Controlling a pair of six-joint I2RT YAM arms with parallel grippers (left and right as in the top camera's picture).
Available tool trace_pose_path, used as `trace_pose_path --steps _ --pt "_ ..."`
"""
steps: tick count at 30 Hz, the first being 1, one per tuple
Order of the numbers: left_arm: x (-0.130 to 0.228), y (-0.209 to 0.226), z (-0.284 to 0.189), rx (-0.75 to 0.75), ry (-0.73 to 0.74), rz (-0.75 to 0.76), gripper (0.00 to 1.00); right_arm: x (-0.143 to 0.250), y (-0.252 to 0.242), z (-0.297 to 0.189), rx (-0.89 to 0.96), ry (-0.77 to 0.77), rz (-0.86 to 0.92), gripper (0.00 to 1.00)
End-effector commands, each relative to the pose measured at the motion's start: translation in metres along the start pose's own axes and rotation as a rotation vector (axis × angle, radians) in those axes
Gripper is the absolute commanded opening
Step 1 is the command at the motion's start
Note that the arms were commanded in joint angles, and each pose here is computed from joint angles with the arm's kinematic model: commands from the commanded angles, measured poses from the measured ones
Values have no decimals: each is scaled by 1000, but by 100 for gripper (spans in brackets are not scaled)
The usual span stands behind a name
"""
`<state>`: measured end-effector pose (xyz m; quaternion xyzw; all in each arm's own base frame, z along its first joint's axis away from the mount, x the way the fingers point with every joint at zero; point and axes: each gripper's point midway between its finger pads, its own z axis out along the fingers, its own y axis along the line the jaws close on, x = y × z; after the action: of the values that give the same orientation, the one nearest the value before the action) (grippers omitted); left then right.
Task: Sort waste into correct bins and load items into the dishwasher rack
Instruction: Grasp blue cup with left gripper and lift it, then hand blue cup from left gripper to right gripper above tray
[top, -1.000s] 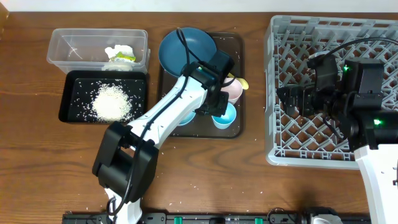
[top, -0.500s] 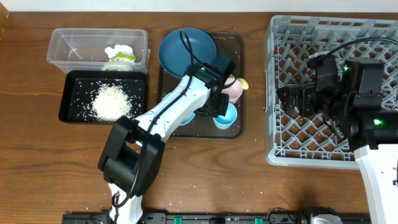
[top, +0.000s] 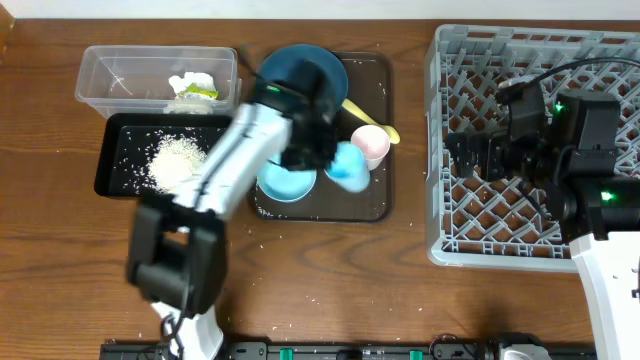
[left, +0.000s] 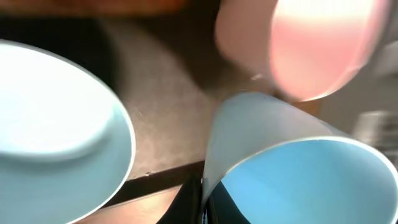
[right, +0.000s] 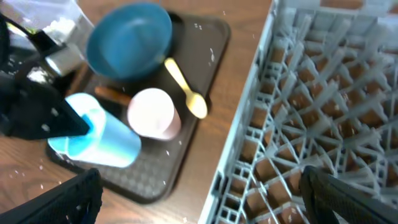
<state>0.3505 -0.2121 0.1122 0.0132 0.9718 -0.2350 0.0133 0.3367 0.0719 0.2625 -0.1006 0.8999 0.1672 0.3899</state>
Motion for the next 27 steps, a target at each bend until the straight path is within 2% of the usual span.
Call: trace_pose_path --steps 1,6,10,18,27 --pt "-9 -29 -47 318 -15 -38 6 -13 17 2 -113 -35 8 99" --pt "-28 -47 -101 696 -39 -25 6 -32 50 7 -340 -98 -32 99" --pt "-30 -55 -131 875 -39 15 6 -44 69 9 -502 -142 -72 97" --pt "-18 -70 -155 1044 24 47 6 -55 88 20 -706 -182 -117 95" --pt "-12 -80 -151 1050 53 65 6 -54 131 33 -868 -198 -228 94"
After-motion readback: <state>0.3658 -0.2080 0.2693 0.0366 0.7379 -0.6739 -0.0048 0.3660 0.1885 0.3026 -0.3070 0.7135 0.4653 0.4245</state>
